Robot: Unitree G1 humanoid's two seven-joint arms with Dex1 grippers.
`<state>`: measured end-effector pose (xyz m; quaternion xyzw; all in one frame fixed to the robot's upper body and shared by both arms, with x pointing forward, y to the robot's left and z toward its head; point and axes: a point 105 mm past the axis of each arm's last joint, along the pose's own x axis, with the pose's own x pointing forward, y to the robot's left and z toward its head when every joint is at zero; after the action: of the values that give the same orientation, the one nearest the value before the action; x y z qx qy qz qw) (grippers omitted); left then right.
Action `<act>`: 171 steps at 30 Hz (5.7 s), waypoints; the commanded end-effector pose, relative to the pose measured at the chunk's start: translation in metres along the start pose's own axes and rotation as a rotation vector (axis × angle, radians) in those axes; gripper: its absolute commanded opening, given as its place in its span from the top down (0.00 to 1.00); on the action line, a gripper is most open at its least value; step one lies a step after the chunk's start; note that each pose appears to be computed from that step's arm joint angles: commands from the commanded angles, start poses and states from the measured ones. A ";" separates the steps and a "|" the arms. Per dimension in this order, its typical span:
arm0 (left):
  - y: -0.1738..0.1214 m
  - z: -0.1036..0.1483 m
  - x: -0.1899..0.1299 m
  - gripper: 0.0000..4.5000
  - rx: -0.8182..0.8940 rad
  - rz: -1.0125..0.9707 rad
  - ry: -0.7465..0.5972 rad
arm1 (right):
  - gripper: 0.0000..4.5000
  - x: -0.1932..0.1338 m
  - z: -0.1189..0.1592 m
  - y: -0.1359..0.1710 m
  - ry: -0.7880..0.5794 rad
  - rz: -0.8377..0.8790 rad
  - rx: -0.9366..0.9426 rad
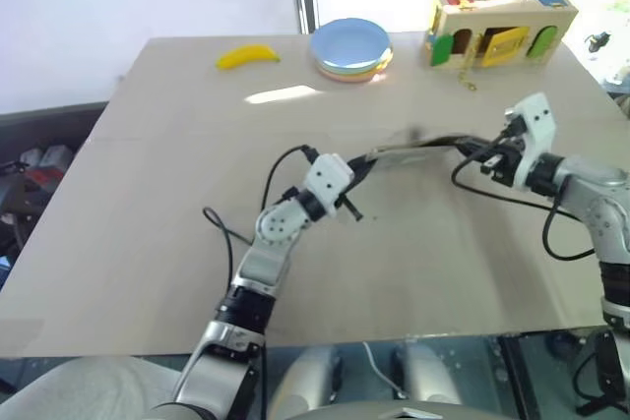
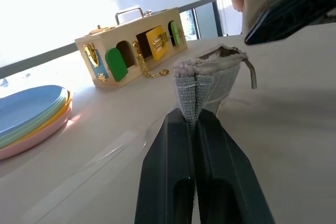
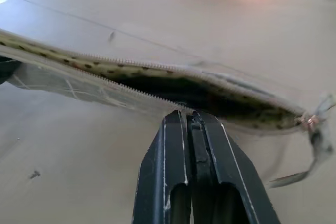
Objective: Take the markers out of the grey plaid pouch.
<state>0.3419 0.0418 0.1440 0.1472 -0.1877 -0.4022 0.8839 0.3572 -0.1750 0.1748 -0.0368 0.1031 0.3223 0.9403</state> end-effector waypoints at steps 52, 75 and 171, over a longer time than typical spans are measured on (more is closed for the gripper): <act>-0.034 -0.015 -0.016 1.00 -0.698 -0.119 0.064 | 0.53 0.006 -0.016 0.037 0.652 0.636 -0.951; -0.036 -0.019 -0.016 1.00 -0.708 -0.121 0.075 | 0.56 0.024 -0.028 0.027 0.662 0.570 -1.029; -0.031 0.008 -0.007 1.00 -0.739 -0.176 -0.020 | 0.92 -0.018 0.051 0.019 0.170 0.447 -0.780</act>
<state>0.3147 0.0263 0.1275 -0.1738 -0.0037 -0.5137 0.8402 0.3427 -0.1676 0.2078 -0.3908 0.1091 0.5317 0.7434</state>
